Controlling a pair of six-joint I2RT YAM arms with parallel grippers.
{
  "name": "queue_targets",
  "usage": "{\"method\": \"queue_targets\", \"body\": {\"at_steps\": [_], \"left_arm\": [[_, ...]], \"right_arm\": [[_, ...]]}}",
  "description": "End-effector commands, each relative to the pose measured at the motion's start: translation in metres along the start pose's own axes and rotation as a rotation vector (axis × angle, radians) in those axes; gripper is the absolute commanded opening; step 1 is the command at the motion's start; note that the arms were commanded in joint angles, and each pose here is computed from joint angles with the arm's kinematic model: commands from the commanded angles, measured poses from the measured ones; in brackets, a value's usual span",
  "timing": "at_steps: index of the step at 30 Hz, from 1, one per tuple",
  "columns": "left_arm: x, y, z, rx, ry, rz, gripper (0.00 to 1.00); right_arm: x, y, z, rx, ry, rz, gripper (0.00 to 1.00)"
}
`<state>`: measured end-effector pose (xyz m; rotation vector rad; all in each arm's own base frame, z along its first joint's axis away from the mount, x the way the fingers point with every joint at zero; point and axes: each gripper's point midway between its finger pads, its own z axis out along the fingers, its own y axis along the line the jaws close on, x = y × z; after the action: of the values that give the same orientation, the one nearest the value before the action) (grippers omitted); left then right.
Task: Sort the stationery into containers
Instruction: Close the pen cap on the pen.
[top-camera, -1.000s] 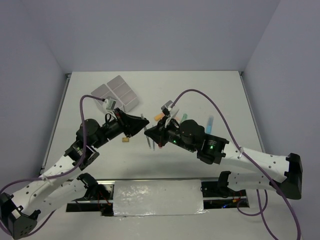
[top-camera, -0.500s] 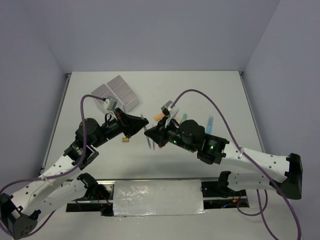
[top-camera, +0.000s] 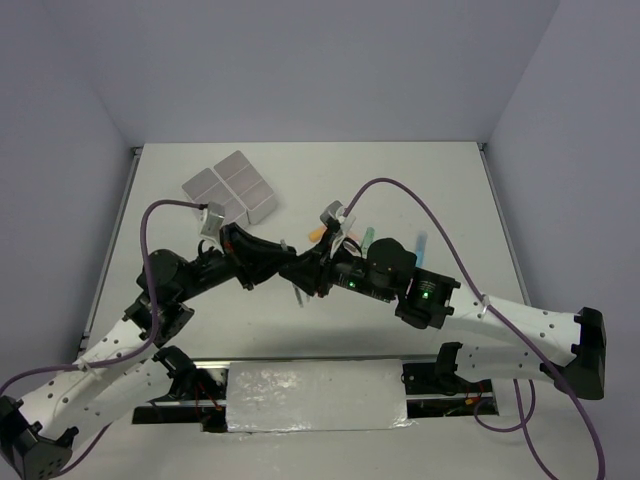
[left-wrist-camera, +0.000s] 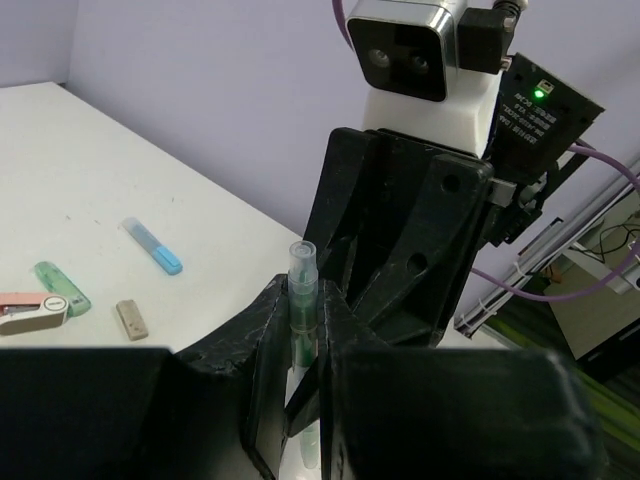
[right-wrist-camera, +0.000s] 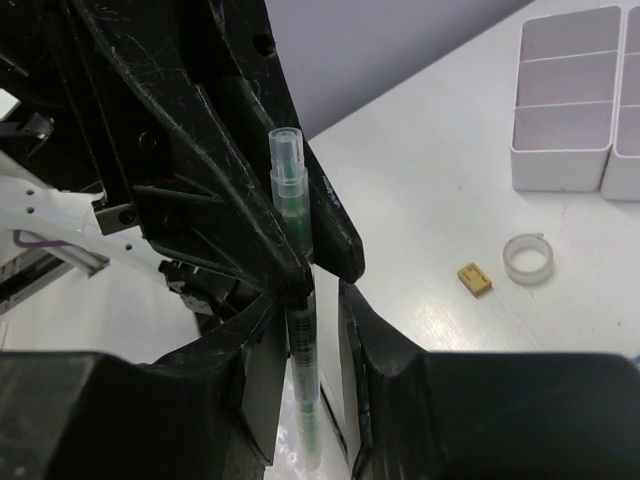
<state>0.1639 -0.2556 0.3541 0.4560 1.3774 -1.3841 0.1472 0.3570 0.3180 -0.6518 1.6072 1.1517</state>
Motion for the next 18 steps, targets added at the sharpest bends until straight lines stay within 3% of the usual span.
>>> {"method": "queue_targets", "body": {"at_steps": [1, 3, 4, 5, 8, 11, 12, 13, 14, 18], "left_arm": [[-0.017, -0.024, -0.002, 0.1, -0.06, 0.054, 0.0], [-0.02, -0.024, -0.003, 0.099, -0.072, 0.063, 0.0], [-0.021, -0.024, -0.003, 0.095, -0.077, 0.065, 0.0], [-0.022, -0.023, -0.003, 0.09, -0.079, 0.07, 0.0], [-0.022, -0.021, -0.002, 0.079, -0.075, 0.073, 0.0], [-0.021, -0.017, -0.001, 0.061, -0.069, 0.074, 0.22], [-0.021, -0.017, -0.001, 0.057, -0.066, 0.076, 0.37], [-0.021, -0.016, 0.0, 0.05, -0.065, 0.074, 0.44], [-0.021, -0.014, 0.0, 0.043, -0.061, 0.075, 0.61], [-0.03, -0.012, -0.002, 0.007, -0.093, 0.083, 0.66]], "right_arm": [[-0.022, 0.02, 0.0, -0.079, -0.062, 0.0, 0.32], [-0.017, 0.025, 0.0, -0.112, -0.049, 0.003, 0.25], [-0.015, 0.026, 0.0, -0.124, -0.045, 0.007, 0.17], [-0.013, 0.027, 0.0, -0.13, -0.043, 0.013, 0.0], [-0.011, 0.027, -0.002, -0.138, -0.049, 0.023, 0.0], [-0.011, 0.024, -0.004, -0.121, -0.055, 0.024, 0.0], [-0.013, 0.023, -0.005, -0.112, -0.058, 0.024, 0.0], [-0.014, 0.02, -0.005, -0.098, -0.061, 0.022, 0.0], [-0.013, 0.02, -0.005, -0.094, -0.056, 0.018, 0.0], [-0.009, 0.017, -0.004, -0.083, -0.044, 0.015, 0.0]]}}
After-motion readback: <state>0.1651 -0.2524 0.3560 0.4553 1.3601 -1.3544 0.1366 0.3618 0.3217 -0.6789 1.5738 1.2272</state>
